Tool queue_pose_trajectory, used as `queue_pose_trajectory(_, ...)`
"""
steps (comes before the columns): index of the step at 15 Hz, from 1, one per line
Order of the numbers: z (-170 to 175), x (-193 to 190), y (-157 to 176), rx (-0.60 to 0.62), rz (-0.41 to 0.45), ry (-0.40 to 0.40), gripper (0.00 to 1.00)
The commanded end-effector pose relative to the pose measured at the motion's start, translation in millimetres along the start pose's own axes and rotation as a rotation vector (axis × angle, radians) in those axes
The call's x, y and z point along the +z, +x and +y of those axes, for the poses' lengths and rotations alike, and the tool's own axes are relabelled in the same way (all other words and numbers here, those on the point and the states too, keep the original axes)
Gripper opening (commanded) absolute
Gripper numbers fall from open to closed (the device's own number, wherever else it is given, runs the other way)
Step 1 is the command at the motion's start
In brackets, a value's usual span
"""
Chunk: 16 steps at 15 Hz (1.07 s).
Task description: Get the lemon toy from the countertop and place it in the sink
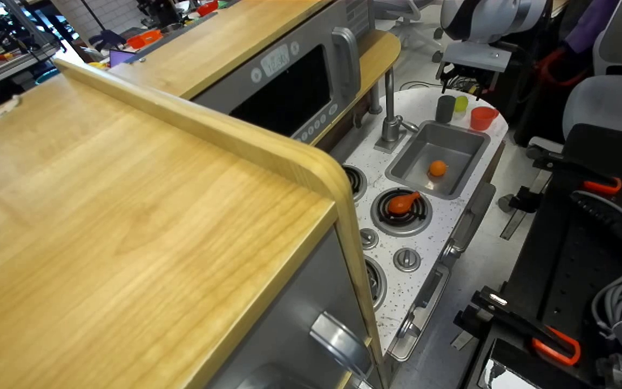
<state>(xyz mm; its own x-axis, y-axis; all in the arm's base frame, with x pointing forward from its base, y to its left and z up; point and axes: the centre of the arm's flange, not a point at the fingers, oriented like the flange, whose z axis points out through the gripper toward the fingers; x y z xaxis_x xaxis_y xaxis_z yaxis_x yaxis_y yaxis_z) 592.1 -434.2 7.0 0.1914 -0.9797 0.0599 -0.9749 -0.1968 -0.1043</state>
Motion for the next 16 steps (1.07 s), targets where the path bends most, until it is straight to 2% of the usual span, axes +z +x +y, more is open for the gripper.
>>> queue_pose_trajectory(1,-17.1,29.0,24.5,0.026,-0.042,-0.043,1.0)
queue_pose_trajectory(6,-19.9,48.0,27.5,-0.015,-0.035,-0.088,1.0)
queue_pose_trajectory(8,-24.6,50.0,29.0,-0.052,-0.018,-0.102,0.72)
queue_pose_trajectory(15,-31.4,25.2,28.9,-0.137,0.018,-0.107,0.18)
queue_pose_trajectory(16,-31.2,18.4,30.8,-0.136,0.02,-0.101,0.16)
